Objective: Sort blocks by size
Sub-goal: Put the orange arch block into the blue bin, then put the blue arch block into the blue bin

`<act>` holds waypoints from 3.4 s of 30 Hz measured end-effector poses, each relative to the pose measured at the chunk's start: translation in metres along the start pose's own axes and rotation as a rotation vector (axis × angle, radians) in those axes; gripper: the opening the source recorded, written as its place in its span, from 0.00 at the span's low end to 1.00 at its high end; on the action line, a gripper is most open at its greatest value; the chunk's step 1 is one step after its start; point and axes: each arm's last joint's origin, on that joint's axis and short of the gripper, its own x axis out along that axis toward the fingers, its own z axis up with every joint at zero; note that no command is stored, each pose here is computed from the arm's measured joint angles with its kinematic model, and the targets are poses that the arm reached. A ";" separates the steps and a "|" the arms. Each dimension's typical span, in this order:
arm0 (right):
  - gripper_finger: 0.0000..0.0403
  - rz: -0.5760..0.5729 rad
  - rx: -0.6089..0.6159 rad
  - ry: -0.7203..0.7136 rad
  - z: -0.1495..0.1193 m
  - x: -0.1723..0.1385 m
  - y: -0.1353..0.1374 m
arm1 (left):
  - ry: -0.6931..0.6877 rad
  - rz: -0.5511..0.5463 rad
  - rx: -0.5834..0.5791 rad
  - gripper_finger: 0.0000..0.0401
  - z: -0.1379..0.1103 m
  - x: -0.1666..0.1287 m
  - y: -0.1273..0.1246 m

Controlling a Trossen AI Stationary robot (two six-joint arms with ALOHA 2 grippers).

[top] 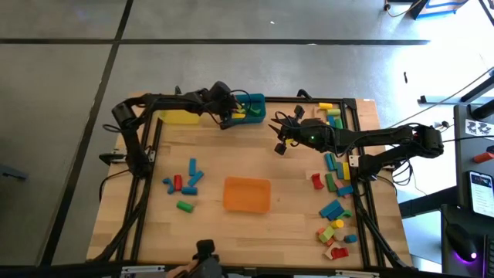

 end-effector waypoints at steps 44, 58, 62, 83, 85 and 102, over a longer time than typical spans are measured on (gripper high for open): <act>0.25 0.002 -0.007 0.010 -0.001 0.000 0.000 | -0.043 0.024 -0.051 0.37 0.008 -0.024 0.005; 0.25 0.001 -0.007 0.009 -0.001 0.000 0.000 | -0.154 0.016 -0.064 0.36 0.026 -0.115 -0.007; 0.25 0.001 -0.006 0.008 -0.001 0.000 0.000 | -0.138 -0.030 -0.063 0.36 0.025 -0.139 -0.021; 0.25 0.002 -0.003 0.013 -0.001 0.000 0.000 | 0.282 -0.272 -0.109 0.36 -0.019 -0.213 -0.098; 0.25 0.002 -0.003 0.015 -0.002 0.000 0.000 | 0.337 -0.279 -0.118 0.36 -0.024 -0.217 -0.104; 0.25 0.004 -0.004 0.019 -0.002 0.000 0.000 | 0.432 -0.373 0.139 0.36 -0.041 -0.250 -0.164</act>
